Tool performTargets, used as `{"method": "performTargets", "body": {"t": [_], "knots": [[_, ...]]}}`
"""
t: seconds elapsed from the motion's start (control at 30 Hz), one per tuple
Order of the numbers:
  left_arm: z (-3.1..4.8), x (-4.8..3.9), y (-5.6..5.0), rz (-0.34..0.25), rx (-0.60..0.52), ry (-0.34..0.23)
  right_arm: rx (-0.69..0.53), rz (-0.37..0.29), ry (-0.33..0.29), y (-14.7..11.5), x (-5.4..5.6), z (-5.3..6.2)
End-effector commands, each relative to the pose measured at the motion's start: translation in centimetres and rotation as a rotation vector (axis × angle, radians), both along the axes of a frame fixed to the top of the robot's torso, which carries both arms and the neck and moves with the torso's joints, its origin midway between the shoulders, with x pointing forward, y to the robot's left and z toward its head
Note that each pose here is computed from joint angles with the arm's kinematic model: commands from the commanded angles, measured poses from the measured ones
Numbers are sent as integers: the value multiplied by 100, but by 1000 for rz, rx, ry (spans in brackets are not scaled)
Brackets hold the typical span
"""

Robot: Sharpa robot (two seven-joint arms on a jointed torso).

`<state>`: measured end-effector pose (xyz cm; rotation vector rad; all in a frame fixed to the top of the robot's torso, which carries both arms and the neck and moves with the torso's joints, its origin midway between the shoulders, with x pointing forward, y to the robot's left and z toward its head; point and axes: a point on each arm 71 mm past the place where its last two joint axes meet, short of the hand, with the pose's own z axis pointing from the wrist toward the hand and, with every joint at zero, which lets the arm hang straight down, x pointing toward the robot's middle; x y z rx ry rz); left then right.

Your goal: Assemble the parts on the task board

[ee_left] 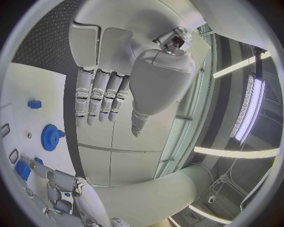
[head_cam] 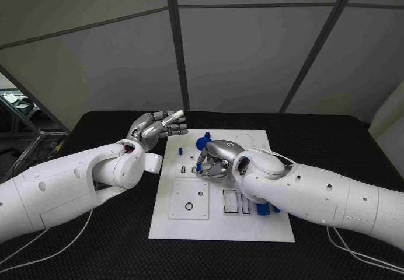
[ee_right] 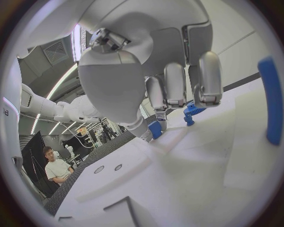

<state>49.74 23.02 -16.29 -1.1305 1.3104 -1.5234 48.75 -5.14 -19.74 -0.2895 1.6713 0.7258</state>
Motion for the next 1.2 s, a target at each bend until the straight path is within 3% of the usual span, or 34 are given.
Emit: {"method": "performTargets", "body": {"t": [0.03, 0.9, 1.2], "knots": [[19, 3, -7, -6, 0, -10, -42, 0, 25, -13, -12, -66], [11, 8, -3, -8, 2, -3, 4, -23, -9, -38, 3, -29], [-5, 19, 37, -11, 47, -1, 154, 9, -61, -174, -127, 108]]}}
